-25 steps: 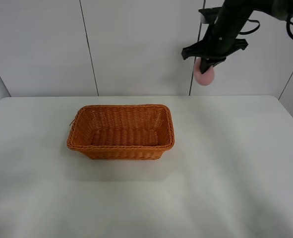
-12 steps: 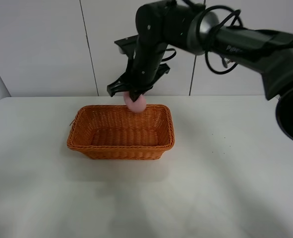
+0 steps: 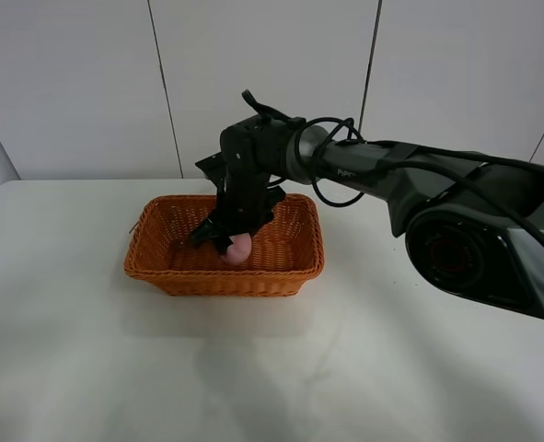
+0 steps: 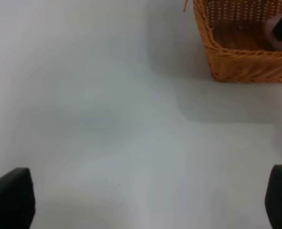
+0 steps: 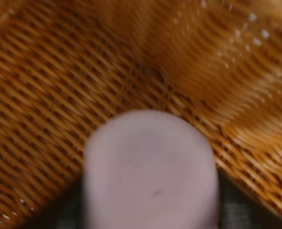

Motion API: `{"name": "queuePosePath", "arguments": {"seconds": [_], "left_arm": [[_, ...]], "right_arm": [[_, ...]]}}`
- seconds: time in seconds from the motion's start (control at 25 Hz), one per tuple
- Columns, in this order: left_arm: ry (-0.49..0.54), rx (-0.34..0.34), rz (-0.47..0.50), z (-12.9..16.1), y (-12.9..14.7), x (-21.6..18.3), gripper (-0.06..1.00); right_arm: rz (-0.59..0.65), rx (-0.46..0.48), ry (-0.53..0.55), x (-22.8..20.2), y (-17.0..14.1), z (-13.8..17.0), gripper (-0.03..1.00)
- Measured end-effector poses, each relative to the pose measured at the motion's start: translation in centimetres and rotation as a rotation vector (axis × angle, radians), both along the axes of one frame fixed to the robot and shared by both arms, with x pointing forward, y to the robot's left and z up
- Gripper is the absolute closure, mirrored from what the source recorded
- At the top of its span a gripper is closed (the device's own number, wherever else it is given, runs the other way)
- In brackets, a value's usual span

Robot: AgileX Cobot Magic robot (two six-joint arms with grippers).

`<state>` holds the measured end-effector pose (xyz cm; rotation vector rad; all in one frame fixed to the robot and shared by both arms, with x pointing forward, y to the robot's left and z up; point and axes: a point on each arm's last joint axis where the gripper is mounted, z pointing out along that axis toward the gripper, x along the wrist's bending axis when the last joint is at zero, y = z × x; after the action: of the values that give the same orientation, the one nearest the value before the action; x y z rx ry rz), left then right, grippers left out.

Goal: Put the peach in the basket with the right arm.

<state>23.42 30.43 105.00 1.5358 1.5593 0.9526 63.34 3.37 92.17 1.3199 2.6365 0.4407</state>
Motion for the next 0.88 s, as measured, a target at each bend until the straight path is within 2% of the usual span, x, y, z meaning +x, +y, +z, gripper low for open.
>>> {"name": "queuePosePath", "arguments": {"seconds": [0.08,0.24,0.4,0.6,0.88], "left_arm": [[0.0,0.0,0.0,0.0,0.0,0.0,-0.05],[0.0,0.0,0.0,0.0,0.0,0.0,-0.05],[0.0,0.0,0.0,0.0,0.0,0.0,-0.05],[0.0,0.0,0.0,0.0,0.0,0.0,-0.05],[0.0,0.0,0.0,0.0,0.0,0.0,-0.05]], "right_arm": [[0.0,0.001,-0.001,0.0,0.0,0.3,0.32],[-0.003,0.002,-0.004,0.2,0.2,2.5,0.28],[-0.011,0.043,-0.051,0.6,0.4,7.6,0.28],[-0.044,0.157,-0.165,0.5,0.2,13.6,0.28],[-0.113,0.159,-0.179,2.5,-2.7,14.3,0.27]]}}
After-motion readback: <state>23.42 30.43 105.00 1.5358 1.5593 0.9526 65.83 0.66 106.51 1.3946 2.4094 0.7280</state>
